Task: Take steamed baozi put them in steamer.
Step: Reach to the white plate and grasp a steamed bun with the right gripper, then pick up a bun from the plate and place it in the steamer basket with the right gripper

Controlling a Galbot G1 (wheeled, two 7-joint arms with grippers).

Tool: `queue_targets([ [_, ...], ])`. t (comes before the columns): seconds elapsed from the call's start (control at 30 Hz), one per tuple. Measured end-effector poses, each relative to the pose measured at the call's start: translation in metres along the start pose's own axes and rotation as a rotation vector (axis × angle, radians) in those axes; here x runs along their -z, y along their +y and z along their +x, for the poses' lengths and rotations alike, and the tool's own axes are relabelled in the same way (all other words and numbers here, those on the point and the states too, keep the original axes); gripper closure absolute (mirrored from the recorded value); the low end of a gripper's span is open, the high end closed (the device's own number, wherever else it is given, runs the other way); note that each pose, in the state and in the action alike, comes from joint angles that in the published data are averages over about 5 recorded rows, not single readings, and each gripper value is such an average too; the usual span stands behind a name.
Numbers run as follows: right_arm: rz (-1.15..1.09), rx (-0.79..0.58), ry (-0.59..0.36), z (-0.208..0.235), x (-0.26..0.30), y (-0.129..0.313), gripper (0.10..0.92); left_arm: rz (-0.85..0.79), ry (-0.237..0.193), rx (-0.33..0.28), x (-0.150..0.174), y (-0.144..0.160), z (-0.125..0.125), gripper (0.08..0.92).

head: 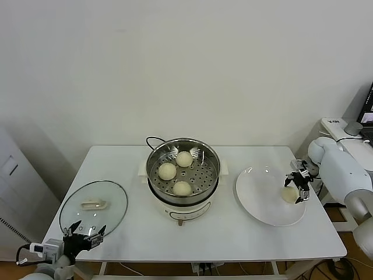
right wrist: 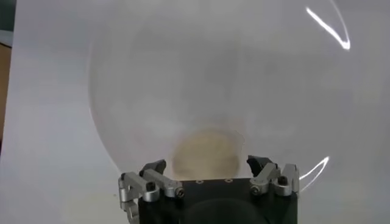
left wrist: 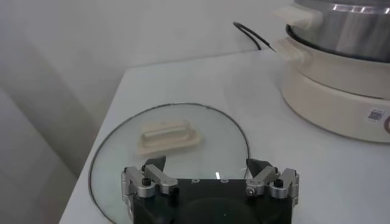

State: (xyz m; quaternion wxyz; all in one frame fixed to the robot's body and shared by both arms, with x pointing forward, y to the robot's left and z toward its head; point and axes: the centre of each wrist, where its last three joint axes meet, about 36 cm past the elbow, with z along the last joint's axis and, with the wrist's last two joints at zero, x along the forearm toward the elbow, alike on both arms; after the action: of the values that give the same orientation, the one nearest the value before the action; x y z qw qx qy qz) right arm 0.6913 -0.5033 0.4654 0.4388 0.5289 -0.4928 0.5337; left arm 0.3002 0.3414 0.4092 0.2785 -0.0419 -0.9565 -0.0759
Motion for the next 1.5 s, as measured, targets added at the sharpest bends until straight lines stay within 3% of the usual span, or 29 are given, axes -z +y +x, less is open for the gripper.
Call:
queue_targets([
  [0.27,-0.022,-0.004,-0.013,0.0,0.0,-0.001,0.53,-0.001,-0.001,0.0,0.0,0.0,0.0,0.177],
  [0.43,-0.024,-0.01,-0.013,0.006,0.0,-0.003,0.596,0.0,-0.001,-0.001,0.0,-0.001,0.0,0.177],
  [0.7,-0.001,-0.034,-0.011,0.036,0.009,-0.013,0.602,-0.004,0.005,0.005,-0.001,-0.001,0.003,0.177],
  [0.93,0.022,-0.099,-0.027,0.095,0.036,-0.027,0.602,-0.008,0.003,0.007,0.0,-0.002,0.004,0.177],
  [1.5,-0.018,-0.176,-0.166,0.224,0.164,-0.049,0.577,-0.011,-0.01,0.0,0.003,-0.006,0.006,0.177],
])
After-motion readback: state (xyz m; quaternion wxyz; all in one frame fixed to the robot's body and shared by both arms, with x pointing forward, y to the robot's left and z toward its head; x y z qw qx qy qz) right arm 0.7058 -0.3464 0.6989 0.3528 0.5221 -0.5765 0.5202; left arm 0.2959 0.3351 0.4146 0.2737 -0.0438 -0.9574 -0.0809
